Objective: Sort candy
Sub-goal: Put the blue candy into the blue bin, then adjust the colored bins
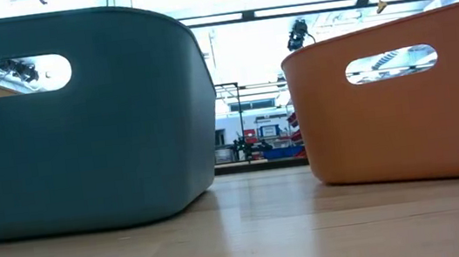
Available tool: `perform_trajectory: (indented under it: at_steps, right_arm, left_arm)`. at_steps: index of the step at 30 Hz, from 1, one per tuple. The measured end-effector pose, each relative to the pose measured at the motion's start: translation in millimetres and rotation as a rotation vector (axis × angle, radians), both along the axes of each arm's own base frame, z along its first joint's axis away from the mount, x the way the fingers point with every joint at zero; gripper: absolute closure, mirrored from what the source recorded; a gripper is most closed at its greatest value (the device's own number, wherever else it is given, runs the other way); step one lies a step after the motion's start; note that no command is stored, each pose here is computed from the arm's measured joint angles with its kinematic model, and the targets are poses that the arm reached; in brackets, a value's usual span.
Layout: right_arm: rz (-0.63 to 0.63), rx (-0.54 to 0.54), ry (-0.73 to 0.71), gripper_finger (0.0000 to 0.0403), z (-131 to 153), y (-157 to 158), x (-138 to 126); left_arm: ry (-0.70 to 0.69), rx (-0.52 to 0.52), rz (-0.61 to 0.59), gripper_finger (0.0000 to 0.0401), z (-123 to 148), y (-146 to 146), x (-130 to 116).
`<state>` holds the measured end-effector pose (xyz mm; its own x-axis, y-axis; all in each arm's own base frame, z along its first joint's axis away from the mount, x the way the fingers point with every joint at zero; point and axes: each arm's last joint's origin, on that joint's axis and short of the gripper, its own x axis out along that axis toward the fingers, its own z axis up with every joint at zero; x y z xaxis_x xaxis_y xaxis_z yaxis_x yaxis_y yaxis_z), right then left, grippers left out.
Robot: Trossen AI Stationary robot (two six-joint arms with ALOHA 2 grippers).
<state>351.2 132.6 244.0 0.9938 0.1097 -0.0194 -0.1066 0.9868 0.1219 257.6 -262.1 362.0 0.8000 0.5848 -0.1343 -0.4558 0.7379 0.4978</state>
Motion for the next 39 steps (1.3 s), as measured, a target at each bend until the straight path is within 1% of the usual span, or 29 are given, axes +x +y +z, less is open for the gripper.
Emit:
perform_trajectory:
  at_steps: [3, 7, 14, 18, 28, 33, 36, 39]
  right_arm:
    - [-0.007, 0.011, -0.007, 0.0338, -18, 1, 10]
    - [-0.019, 0.031, 0.023, 0.0336, -40, 0, 19]
    - [-0.049, 0.016, 0.06, 0.0336, -63, 1, 25]
    - [-0.064, 0.019, 0.059, 0.0329, -65, 1, 25]
    - [-0.073, 0.027, 0.066, 0.0287, -66, 0, 25]
    - [-0.073, 0.025, 0.067, 0.0282, -66, 0, 25]
    - [-0.072, -0.013, 0.062, 0.0283, -63, 0, 25]
    - [-0.062, -0.054, 0.028, 0.0283, -48, 2, 20]
  left_arm:
    - [-0.003, -0.001, -0.001, 0.04, 0, 0, -1]
    - [-0.005, -0.001, 0.0, 0.04, 0, 0, -1]
    - [-0.006, -0.002, 0.0, 0.04, 0, 0, 0]
    - [-0.006, -0.001, 0.001, 0.04, 0, 0, -1]
    - [-0.007, -0.002, 0.001, 0.04, 1, 0, -1]
    - [-0.008, -0.002, 0.001, 0.04, 1, 0, -1]
    - [-0.008, -0.002, 0.001, 0.04, 1, 0, -1]
    - [-0.004, -0.013, -0.004, 0.04, 0, -1, 0]
